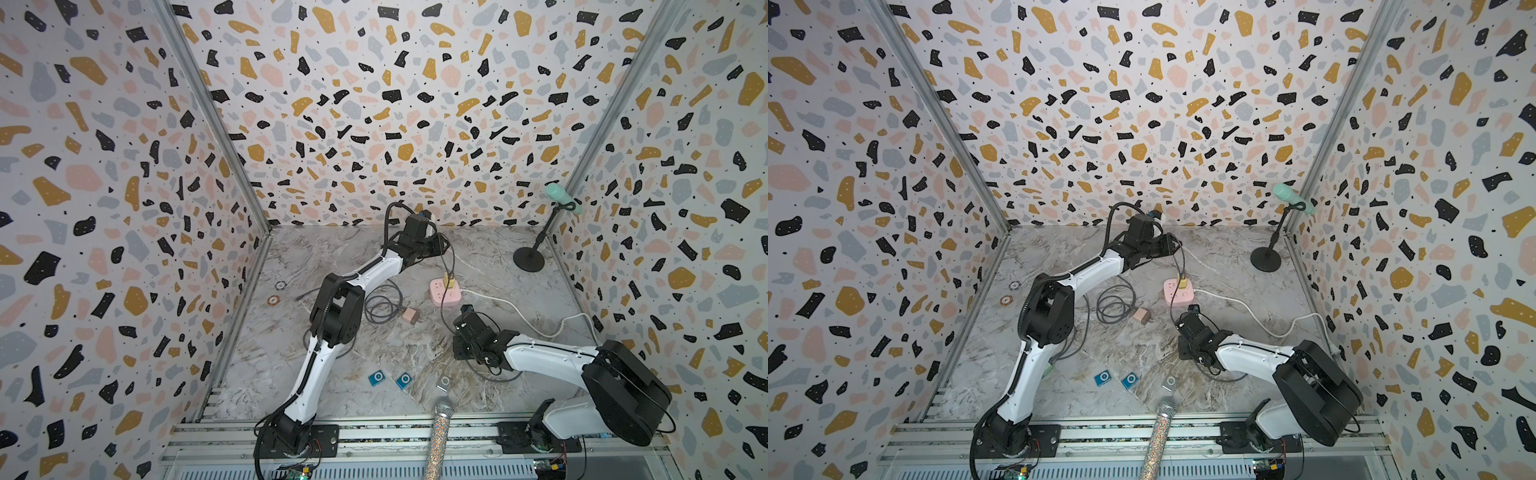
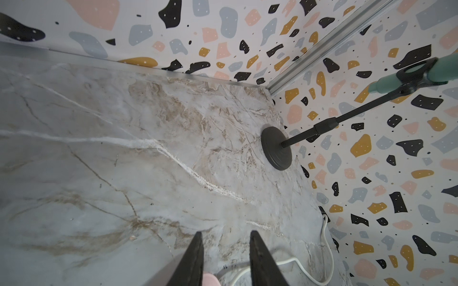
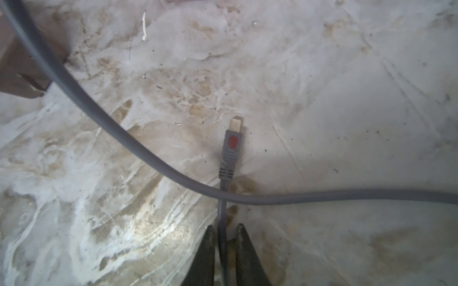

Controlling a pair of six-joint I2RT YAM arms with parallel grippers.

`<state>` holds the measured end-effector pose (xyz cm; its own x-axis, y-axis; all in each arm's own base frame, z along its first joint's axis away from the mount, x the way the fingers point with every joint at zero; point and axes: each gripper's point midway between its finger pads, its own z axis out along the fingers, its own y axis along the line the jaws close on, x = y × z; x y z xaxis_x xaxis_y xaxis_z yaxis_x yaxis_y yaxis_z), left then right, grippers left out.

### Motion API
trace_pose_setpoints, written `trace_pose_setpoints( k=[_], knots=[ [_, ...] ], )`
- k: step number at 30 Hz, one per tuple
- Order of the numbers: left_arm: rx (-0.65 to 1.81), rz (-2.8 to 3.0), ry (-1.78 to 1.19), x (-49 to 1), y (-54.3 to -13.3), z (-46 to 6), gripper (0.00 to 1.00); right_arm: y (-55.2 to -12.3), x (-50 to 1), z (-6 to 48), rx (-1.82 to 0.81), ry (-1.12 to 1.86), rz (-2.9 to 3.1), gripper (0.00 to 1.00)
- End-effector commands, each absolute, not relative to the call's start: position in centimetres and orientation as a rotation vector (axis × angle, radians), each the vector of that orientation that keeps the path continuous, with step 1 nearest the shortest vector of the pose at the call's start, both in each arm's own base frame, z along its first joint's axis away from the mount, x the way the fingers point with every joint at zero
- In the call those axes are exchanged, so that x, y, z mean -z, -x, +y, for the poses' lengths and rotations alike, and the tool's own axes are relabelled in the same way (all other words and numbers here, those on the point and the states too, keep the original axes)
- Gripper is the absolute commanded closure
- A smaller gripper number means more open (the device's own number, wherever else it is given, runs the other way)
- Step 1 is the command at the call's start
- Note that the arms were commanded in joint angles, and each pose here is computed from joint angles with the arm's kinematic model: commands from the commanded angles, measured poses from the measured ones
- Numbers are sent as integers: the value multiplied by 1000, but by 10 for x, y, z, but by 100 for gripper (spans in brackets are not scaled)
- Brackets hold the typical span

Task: Charge mp3
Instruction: Pick up the charging cable from the center of the board.

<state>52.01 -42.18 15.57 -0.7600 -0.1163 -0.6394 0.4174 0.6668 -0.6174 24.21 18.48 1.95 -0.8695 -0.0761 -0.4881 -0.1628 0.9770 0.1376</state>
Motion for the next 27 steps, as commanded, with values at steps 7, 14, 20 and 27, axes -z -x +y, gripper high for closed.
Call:
trace_pose_setpoints(
  k=[7, 14, 20, 27],
  knots=[
    [940, 2204, -301, -195, -498, -391, 57, -211, -1, 212, -268, 455, 2662, 100],
    [801, 2234, -253, -214, -478, -333, 44, -213, -35, 234, -418, 593, 2536, 100],
    [614, 2294, -181, -209, -441, -277, 43, -213, -76, 259, -524, 806, 2365, 100],
    [603, 2362, -258, -196, -380, -248, 45, -219, -124, 278, -556, 982, 2137, 100]
  ],
)
